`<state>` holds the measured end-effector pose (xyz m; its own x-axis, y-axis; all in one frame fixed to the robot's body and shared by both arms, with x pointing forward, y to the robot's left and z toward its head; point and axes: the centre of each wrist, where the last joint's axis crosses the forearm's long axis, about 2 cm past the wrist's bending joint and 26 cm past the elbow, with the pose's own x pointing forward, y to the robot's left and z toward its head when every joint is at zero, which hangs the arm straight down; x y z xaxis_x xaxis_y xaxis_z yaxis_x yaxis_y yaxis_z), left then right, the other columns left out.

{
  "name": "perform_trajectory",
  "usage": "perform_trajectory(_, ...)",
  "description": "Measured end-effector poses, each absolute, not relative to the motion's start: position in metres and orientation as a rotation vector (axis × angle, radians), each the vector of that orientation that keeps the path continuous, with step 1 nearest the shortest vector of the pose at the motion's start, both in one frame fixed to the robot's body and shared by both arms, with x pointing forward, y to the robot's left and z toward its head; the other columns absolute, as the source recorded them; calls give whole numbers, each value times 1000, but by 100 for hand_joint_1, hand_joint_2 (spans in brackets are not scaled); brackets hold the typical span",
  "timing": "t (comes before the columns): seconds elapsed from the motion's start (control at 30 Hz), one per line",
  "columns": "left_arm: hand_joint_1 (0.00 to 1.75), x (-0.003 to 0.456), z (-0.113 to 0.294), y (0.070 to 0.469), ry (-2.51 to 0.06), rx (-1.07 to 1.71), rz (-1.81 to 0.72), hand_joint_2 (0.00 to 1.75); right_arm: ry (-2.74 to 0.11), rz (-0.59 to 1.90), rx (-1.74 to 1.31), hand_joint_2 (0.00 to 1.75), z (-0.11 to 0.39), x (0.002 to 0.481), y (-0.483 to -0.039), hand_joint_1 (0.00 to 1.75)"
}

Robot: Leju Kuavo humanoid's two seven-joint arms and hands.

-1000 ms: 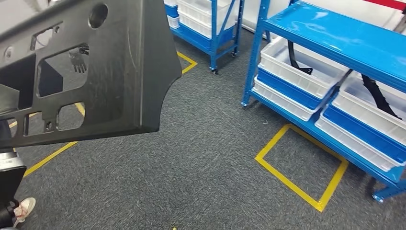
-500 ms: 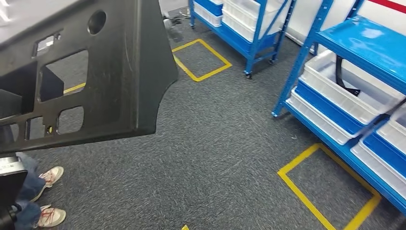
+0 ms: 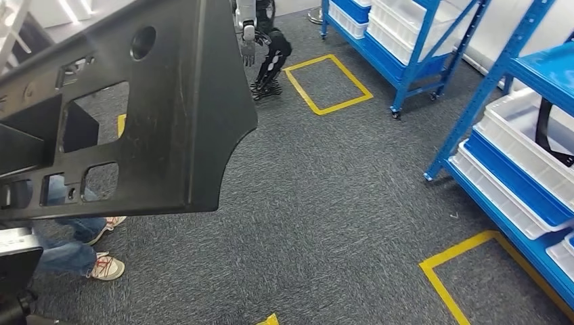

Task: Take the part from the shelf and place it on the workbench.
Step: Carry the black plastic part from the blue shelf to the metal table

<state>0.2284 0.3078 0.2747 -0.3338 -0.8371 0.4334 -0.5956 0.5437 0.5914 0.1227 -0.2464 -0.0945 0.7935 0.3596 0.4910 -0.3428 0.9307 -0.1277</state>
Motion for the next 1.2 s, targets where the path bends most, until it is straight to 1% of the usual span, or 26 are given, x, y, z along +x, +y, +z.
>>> perform_trajectory(1.2,175,235,269,305,-2027,1123,-455,175,-529,400,-39,175,-95,123,-250,0)
